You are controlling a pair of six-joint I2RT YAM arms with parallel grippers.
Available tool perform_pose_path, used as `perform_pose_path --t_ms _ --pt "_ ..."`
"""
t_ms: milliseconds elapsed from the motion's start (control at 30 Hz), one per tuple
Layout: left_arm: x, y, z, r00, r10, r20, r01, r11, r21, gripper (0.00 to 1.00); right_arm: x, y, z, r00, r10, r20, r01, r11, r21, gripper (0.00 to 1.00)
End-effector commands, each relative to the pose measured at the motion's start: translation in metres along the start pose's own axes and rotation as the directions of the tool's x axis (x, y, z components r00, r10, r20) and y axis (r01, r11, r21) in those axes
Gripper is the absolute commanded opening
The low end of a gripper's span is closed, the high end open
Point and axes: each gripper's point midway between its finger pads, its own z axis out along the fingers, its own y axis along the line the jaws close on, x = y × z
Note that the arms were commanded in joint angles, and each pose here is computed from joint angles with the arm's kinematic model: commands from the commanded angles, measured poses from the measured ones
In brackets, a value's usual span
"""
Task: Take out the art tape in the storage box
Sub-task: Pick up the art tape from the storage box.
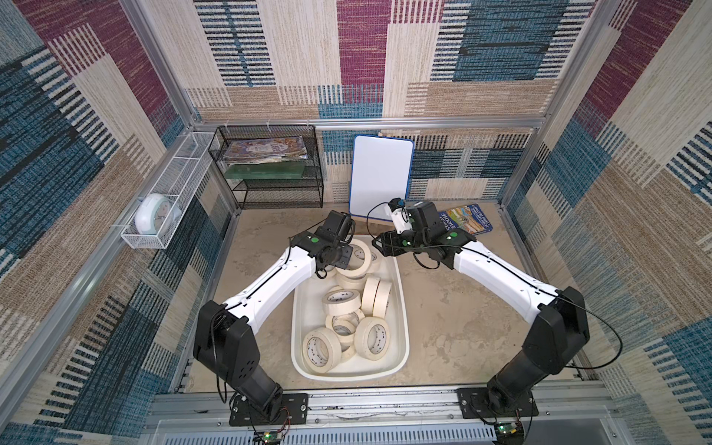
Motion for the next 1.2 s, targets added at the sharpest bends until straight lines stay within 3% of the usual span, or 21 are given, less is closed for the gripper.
perform_pose_path --t_ms 0,200,300,367,500,567,667,733,933,1033,1167 --pt "-0.003 -0.002 -0.002 1.000 0.016 0.006 -0.016 1.000 -0.024 0.00 0.003 0.014 0.013 1.000 0.015 -0.025 -0.016 0.998 -0.060 0.71" --pt "-0.006 -0.004 -0.008 1.000 0.019 0.023 -0.019 0.999 -0.032 0.00 0.026 0.021 0.038 0.995 0.017 -0.096 -0.025 0.996 -0.083 0.69" --pt "-0.007 -0.005 -0.012 0.999 0.019 0.032 -0.018 0.999 -0.028 0.00 0.032 0.018 0.046 0.993 0.021 -0.117 -0.030 0.997 -0.073 0.63" --pt "-0.008 -0.006 -0.015 0.999 0.022 0.040 -0.021 0.999 -0.025 0.00 0.034 0.018 0.049 0.992 0.024 -0.123 -0.033 0.997 -0.073 0.52" --pt "-0.010 -0.010 -0.021 0.998 0.021 0.054 -0.021 1.000 -0.005 0.00 0.032 0.016 0.049 0.993 0.025 -0.113 -0.032 0.998 -0.059 0.18" --pt "-0.011 -0.013 -0.025 0.998 0.016 0.063 -0.017 1.000 0.012 0.00 0.032 0.013 0.049 0.994 0.026 -0.110 -0.030 0.999 -0.039 0.07" --pt "-0.011 -0.016 -0.034 0.996 0.020 0.084 -0.023 0.999 0.042 0.15 0.031 0.007 0.048 0.994 0.017 -0.112 -0.018 1.000 -0.005 0.04" --pt "-0.013 -0.018 -0.044 0.993 0.018 0.120 -0.026 0.997 0.073 0.30 0.031 -0.001 0.048 0.993 0.019 -0.120 -0.015 0.999 0.040 0.03" --pt "-0.013 -0.006 -0.085 0.969 -0.015 0.245 -0.004 0.997 0.079 0.66 0.024 -0.041 0.033 0.993 0.032 -0.118 -0.001 0.967 0.256 0.00" --pt "-0.011 0.002 -0.101 0.956 -0.019 0.291 -0.002 0.998 0.070 0.78 0.020 -0.074 0.016 0.990 0.067 -0.122 -0.020 0.937 0.348 0.00" --pt "0.001 0.011 -0.098 0.957 -0.023 0.289 0.016 1.000 0.026 0.83 0.022 -0.134 -0.021 0.981 0.164 -0.104 -0.096 0.877 0.471 0.00"
